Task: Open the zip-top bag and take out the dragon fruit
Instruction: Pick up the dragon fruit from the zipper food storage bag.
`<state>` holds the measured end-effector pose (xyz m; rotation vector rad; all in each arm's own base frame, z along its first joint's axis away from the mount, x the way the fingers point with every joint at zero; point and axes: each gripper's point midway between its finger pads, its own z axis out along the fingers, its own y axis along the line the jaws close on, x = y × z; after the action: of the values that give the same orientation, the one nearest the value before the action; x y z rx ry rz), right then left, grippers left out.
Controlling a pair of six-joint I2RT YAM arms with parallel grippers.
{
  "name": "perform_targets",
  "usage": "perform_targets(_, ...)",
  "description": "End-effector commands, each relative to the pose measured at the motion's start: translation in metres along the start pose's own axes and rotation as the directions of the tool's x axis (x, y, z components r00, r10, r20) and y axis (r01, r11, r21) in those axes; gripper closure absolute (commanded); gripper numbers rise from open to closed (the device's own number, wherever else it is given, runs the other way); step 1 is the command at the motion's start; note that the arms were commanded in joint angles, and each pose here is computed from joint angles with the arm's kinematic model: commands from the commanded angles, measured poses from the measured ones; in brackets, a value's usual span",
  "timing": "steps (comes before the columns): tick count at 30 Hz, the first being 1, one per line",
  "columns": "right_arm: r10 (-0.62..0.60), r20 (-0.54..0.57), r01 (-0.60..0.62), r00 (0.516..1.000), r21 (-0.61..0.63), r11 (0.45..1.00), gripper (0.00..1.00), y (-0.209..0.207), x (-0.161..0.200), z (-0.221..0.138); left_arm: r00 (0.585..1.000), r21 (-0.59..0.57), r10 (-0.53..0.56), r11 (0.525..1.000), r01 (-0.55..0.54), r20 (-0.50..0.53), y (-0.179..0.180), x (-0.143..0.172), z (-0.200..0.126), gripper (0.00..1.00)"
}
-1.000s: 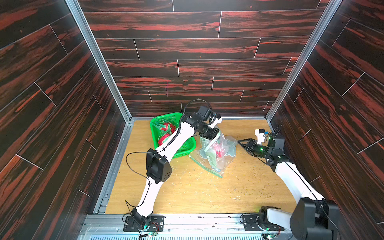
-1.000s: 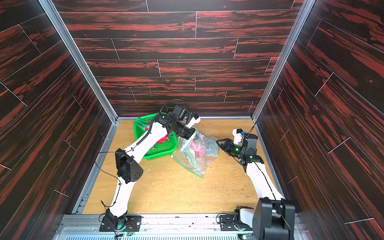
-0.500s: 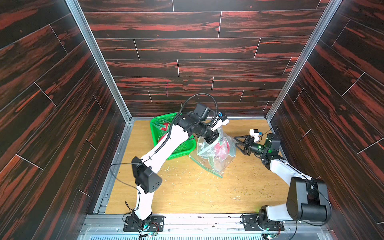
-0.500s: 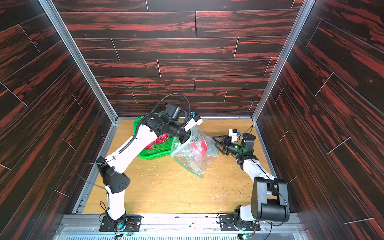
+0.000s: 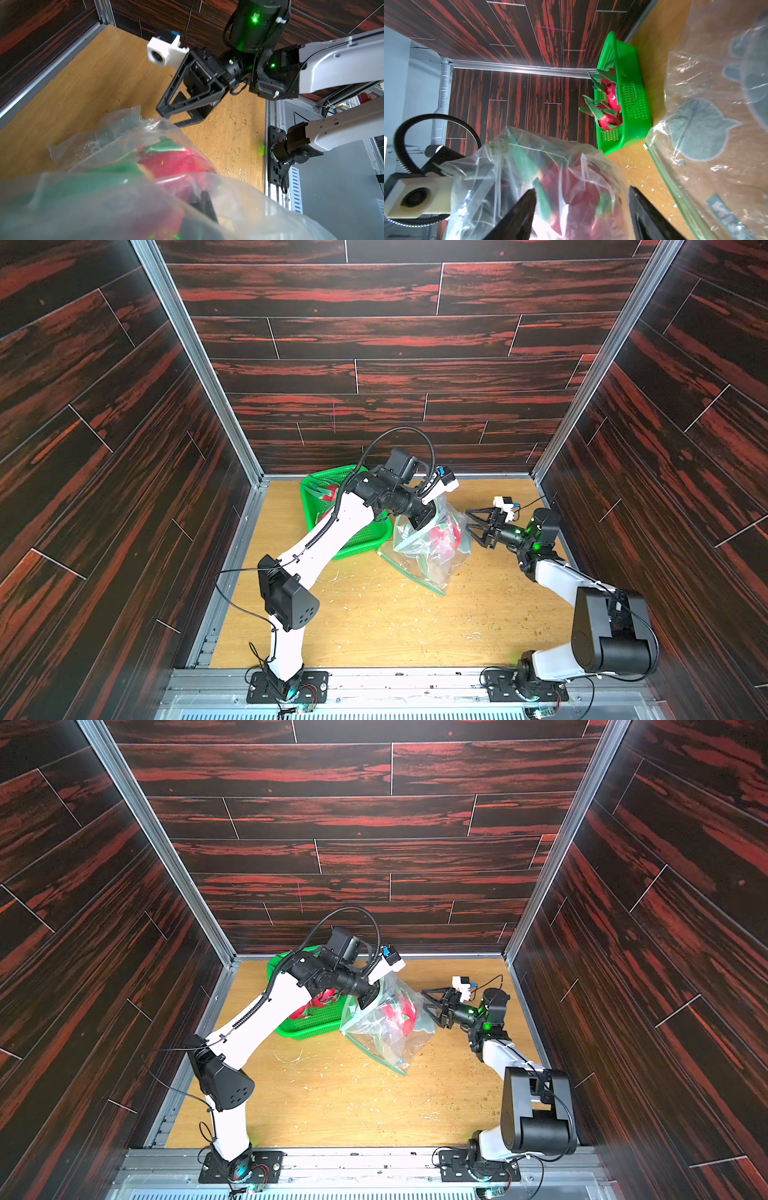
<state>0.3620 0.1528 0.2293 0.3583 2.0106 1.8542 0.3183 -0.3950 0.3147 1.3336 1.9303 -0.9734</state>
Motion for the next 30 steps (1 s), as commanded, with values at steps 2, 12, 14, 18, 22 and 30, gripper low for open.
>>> perform_targets(2, 0.011, -0.03, -0.012, 0.999, -0.012, 1.0, 0.27, 0.001, 0.001, 0.009, 0.988, 0.008, 0.106, 0.994, -0.108, 0.11, -0.02, -0.035, -0.023, 1.0)
perform_targets(12, -0.002, -0.018, 0.002, 1.0, -0.041, 0.999, 0.87, 0.008, -0.003, 0.011, 0.987, 0.004, 0.112, 0.994, -0.113, 0.114, -0.022, -0.039, -0.025, 1.0)
perform_targets(14, -0.002, -0.013, 0.001, 1.0, -0.039, 0.999, 0.98, 0.007, -0.003, 0.01, 0.987, -0.006, 0.111, 0.994, -0.111, 0.113, -0.021, -0.039, -0.025, 1.0)
perform_targets(18, -0.005, 0.002, 0.005, 1.0, -0.023, 1.0, 1.0, 0.001, -0.007, 0.008, 0.986, -0.041, 0.12, 0.992, -0.116, 0.115, -0.019, -0.041, -0.031, 1.0)
perform_targets(22, 0.008, 0.021, -0.008, 1.0, 0.016, 1.0, 1.0, -0.01, -0.01, 0.001, 0.984, -0.077, 0.131, 0.989, -0.122, 0.121, -0.019, -0.044, -0.04, 1.0)
perform_targets(30, -0.028, 0.074, 0.021, 0.997, 0.093, 0.995, 1.0, -0.025, -0.02, -0.02, 0.97, -0.169, 0.168, 0.976, -0.139, 0.173, -0.022, -0.056, -0.065, 1.0)
